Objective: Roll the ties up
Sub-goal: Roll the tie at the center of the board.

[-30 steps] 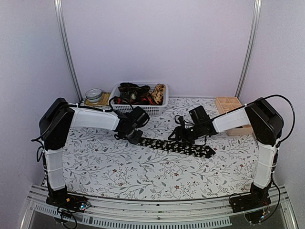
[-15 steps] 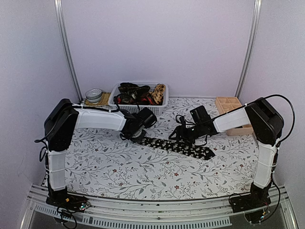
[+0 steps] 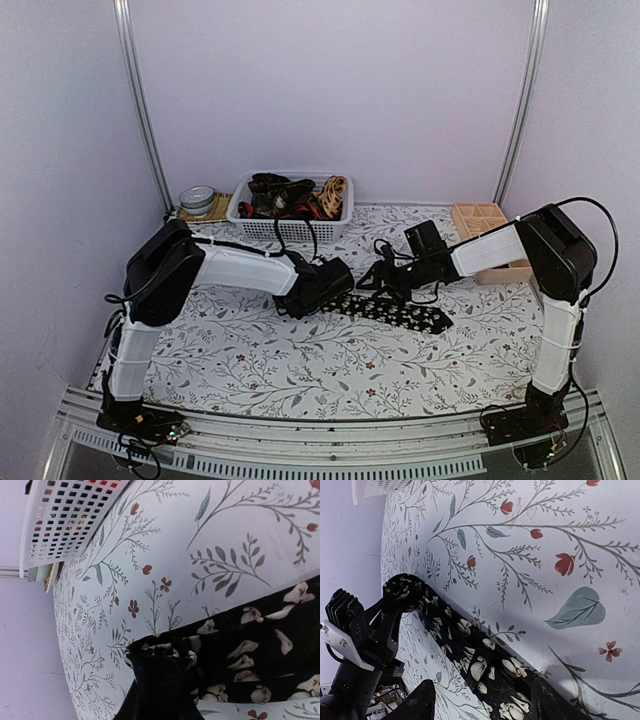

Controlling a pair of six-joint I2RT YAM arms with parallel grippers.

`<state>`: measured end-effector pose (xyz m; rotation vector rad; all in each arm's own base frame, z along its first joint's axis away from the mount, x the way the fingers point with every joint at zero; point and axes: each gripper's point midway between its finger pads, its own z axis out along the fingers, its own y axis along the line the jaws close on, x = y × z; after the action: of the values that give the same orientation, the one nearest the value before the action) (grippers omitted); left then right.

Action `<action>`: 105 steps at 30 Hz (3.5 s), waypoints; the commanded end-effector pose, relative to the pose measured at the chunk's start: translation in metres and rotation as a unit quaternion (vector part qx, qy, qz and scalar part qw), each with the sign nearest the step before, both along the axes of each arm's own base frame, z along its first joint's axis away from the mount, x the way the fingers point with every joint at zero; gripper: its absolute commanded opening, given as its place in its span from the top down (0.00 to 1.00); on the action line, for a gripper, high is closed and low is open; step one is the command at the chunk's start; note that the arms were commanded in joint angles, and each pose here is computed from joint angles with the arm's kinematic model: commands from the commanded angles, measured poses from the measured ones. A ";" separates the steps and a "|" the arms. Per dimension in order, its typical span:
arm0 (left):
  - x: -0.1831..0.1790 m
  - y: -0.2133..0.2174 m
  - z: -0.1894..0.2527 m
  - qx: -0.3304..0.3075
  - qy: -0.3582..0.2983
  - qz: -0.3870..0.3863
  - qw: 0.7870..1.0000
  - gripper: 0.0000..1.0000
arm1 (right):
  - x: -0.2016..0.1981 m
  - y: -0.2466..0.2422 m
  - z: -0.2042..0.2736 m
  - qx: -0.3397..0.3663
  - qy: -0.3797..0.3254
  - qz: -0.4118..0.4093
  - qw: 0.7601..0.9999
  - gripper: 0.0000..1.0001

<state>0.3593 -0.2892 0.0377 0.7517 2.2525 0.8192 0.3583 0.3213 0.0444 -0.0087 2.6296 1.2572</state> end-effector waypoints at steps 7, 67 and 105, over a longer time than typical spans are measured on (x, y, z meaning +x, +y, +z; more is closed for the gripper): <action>-0.007 -0.019 -0.012 -0.025 0.033 -0.020 0.999 0.94 | 0.002 0.000 0.024 0.031 -0.009 -0.002 0.999 0.34; -0.005 -0.002 0.123 -0.431 0.069 -0.115 0.892 0.00 | 0.008 0.077 0.074 0.056 -0.051 0.041 0.996 0.34; 0.008 0.016 0.018 -0.654 0.193 0.004 0.732 0.34 | -0.002 0.150 -0.010 0.026 0.011 0.060 0.998 0.80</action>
<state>0.3666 -0.2726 0.0660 0.1772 2.4157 -1.0206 0.3543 0.4676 0.0704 -0.1648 2.5963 1.4029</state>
